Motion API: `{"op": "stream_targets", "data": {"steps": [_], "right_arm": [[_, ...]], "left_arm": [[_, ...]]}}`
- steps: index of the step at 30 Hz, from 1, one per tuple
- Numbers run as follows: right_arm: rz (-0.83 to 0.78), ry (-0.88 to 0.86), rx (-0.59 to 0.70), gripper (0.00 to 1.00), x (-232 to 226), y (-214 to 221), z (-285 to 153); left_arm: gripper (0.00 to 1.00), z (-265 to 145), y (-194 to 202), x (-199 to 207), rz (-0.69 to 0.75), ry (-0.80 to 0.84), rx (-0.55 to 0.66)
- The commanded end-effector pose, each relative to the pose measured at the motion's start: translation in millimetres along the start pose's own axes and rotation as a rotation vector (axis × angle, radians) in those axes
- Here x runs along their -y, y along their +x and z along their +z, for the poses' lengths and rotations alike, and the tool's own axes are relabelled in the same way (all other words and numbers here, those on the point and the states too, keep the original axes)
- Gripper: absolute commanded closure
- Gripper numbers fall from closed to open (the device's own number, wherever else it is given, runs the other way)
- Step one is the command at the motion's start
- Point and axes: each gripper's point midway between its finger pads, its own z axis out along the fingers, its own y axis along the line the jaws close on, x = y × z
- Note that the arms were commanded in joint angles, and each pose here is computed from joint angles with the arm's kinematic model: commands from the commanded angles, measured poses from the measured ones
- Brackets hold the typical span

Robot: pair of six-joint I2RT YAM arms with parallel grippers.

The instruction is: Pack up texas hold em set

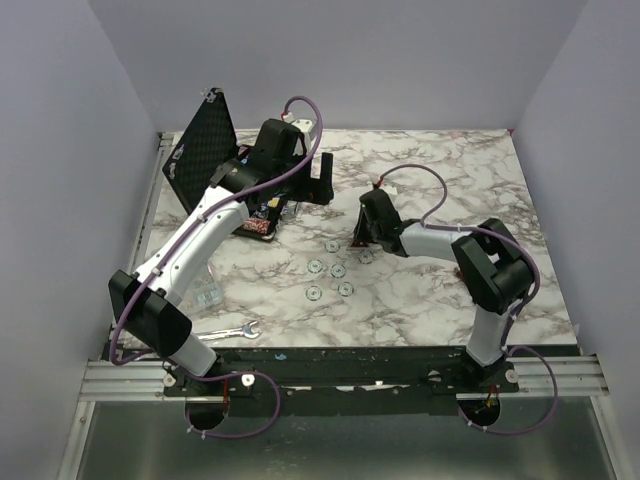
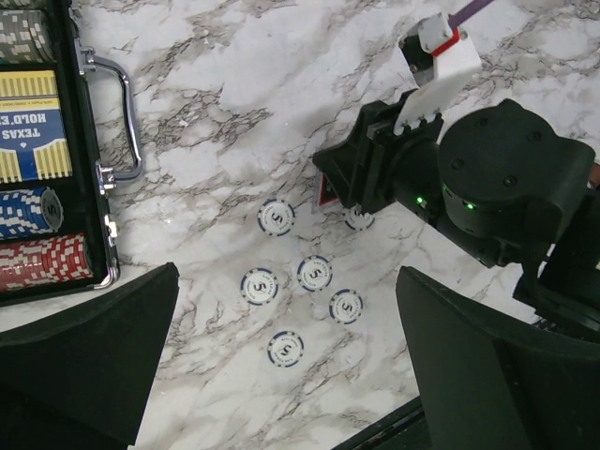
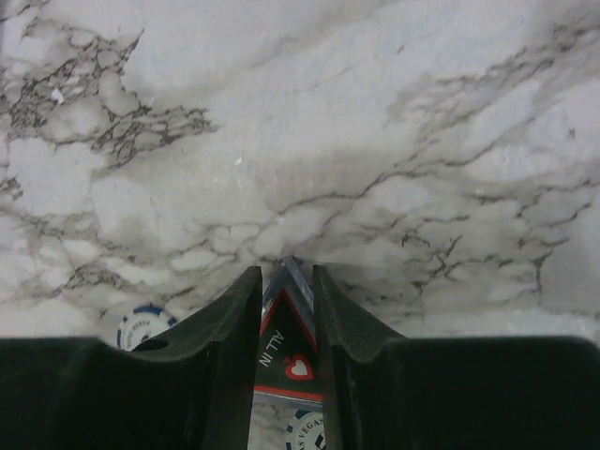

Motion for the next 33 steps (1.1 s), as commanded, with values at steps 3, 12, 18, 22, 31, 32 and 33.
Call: {"op": "stream_targets", "data": {"steps": [3,12,18,22,31,32,33], "right_arm": [[0.116,-0.133,-0.239,0.69,-6,74,-38],[0.235,-0.307,-0.229,0.49,-33,58,-85],[0.108,-0.169,-0.148,0.34,3,42,-95],[0.037,-0.175,-0.154,0.32,12,48,-99],[0.021,-0.237,-0.191,0.29,9,53,-87],[0.021,-0.246,-0.207,0.29,8,57,-85],[0.019,-0.268,-0.225,0.3,4,60,-85]], "left_arm": [[0.02,12,12,-7,-0.008,-0.019,-0.045],[0.02,42,36,6,-0.054,0.065,-0.155],[0.02,43,42,19,-0.046,0.102,-0.168],[0.02,40,41,23,-0.034,0.103,-0.158],[0.01,36,39,21,-0.026,0.079,-0.124],[0.01,36,39,21,-0.025,0.08,-0.124],[0.01,36,39,22,-0.023,0.08,-0.127]]}}
